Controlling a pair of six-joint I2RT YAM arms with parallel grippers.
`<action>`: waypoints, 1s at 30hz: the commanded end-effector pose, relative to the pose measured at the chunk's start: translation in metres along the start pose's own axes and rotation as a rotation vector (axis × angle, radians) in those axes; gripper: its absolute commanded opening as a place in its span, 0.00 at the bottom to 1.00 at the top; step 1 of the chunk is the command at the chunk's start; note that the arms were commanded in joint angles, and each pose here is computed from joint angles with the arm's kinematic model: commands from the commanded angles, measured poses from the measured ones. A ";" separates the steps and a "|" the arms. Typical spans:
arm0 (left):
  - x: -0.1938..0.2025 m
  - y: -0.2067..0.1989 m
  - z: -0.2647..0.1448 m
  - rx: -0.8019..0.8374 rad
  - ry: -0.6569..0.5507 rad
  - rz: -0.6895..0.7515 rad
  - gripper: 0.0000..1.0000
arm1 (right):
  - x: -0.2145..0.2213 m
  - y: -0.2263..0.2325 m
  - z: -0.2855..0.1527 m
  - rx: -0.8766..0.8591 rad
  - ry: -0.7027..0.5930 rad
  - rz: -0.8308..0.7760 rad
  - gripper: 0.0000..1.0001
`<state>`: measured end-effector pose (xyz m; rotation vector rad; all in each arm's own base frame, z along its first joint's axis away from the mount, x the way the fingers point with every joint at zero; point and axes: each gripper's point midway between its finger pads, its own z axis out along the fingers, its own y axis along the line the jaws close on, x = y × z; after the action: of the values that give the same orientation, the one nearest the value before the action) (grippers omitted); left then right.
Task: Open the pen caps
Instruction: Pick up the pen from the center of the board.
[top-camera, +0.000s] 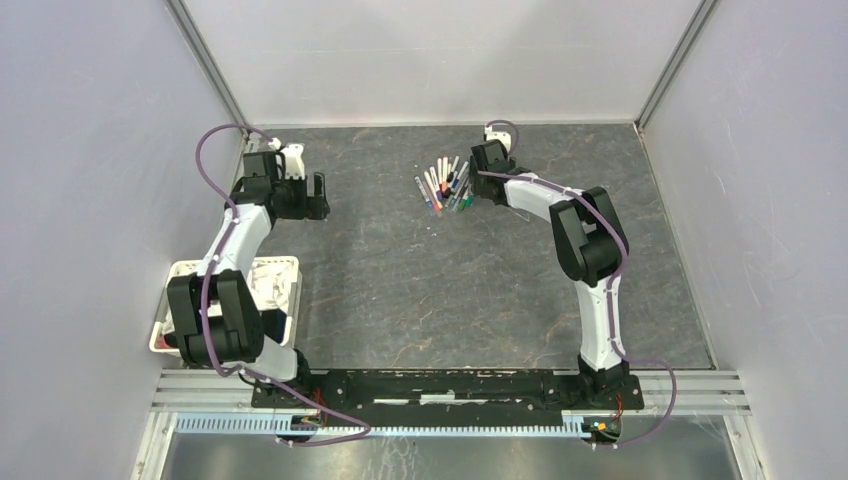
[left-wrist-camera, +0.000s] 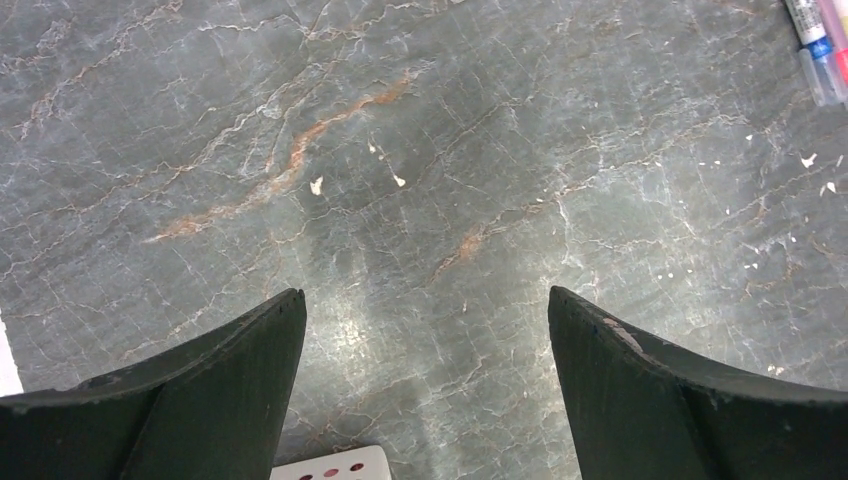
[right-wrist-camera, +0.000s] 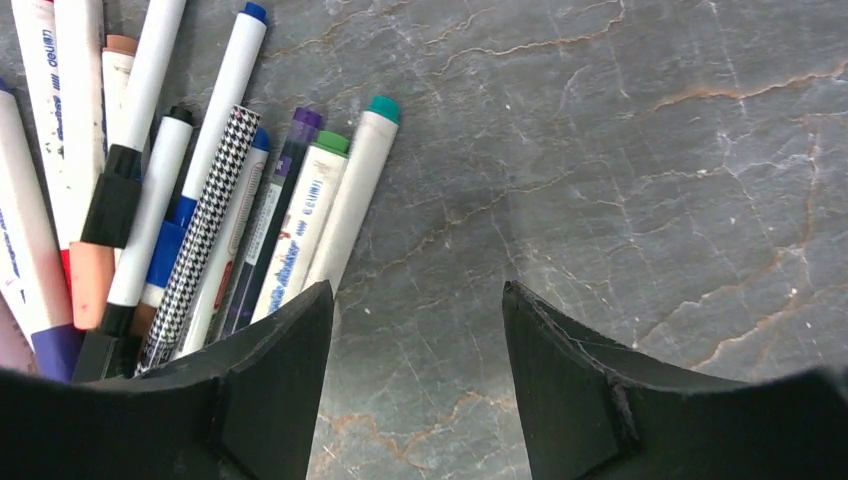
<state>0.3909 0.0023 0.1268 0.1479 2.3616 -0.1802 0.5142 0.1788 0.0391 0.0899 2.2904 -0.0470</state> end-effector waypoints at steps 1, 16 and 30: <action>-0.013 -0.010 -0.020 0.050 -0.050 0.068 0.95 | -0.025 0.008 0.005 -0.007 -0.052 0.033 0.68; 0.000 -0.020 -0.022 0.110 -0.040 0.102 0.95 | -0.044 0.026 -0.014 -0.131 -0.112 0.053 0.60; -0.001 -0.026 -0.027 0.142 -0.041 0.130 0.96 | -0.038 0.031 0.003 -0.122 -0.082 0.051 0.54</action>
<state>0.3684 -0.0153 0.1331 0.2930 2.3484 -0.2751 0.5303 0.2037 0.0517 0.0594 2.2432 0.0966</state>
